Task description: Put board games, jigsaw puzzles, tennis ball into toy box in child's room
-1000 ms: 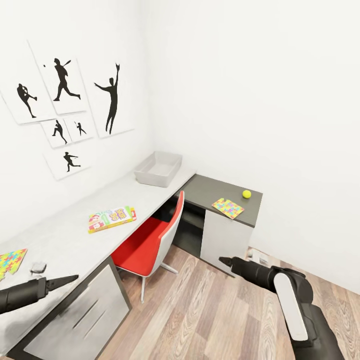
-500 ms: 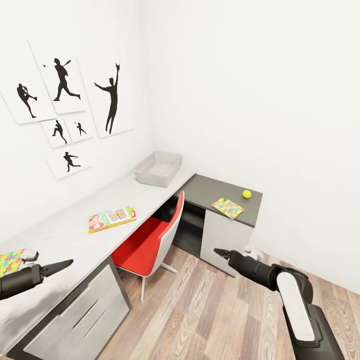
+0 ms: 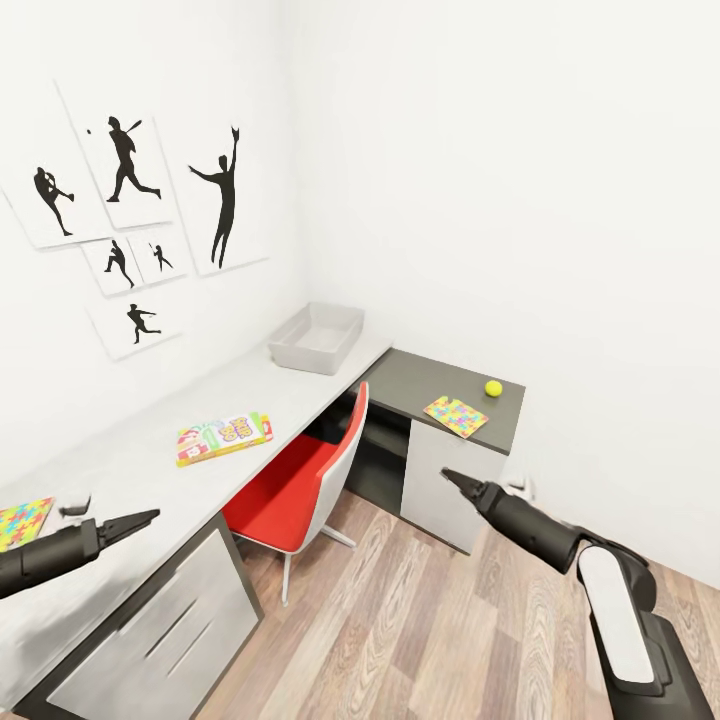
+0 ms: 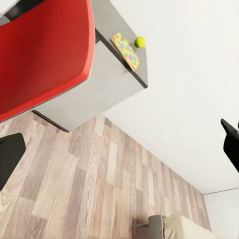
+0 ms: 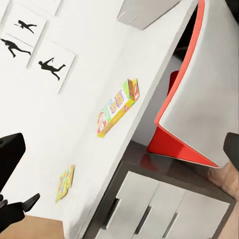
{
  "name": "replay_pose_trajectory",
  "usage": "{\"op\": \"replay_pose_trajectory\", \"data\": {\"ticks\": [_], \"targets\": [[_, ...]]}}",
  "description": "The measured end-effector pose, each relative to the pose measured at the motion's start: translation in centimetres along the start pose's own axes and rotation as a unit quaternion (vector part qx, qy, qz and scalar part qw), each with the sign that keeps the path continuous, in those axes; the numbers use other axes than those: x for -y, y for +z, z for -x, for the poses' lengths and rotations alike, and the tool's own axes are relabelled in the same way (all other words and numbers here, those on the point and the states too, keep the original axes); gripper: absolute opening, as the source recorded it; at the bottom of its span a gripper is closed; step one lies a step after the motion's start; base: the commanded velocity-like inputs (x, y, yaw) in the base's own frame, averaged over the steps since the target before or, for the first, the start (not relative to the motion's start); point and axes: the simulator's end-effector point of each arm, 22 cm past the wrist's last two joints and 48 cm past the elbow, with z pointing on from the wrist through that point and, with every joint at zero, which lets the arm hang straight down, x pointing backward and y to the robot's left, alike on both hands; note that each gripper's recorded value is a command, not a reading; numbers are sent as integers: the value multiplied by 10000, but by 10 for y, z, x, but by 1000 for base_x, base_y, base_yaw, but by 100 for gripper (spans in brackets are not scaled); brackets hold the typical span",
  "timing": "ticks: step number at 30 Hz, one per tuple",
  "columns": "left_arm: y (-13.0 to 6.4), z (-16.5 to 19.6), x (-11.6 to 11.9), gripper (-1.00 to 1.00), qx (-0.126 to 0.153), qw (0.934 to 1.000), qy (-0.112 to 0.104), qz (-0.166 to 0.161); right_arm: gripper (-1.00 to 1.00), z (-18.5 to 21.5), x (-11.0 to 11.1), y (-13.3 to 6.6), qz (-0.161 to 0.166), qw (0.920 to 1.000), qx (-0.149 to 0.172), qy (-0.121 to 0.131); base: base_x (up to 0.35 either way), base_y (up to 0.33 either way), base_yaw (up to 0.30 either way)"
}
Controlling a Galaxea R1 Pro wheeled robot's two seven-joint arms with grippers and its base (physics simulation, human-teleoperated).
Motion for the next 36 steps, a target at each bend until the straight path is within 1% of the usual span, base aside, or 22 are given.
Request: {"op": "replay_pose_trajectory", "data": {"ticks": [2,3,8,15,27,36], "targets": [[0,0,0,100,8,10000,14,20,100,5,0,0,12,9999,119,-57,107,-71,0],[1,1,0,100,14,10000,27,32,100,10,0,0,12,9997,237,-113,164,-122,0],[1,1,-1,100,19,10000,48,50,100,19,-1,-1,15,9988,447,-214,213,-167,0],[1,1,0,100,30,10000,60,43,100,23,-2,-2,21,9983,527,-254,238,-190,108],[-1,4,4,100,63,9999,103,21,100,26,-7,-4,62,9978,592,-309,241,-193,233],[2,3,9,100,97,9999,104,-42,100,28,-11,-5,83,9975,613,-337,242,-195,243]]}}
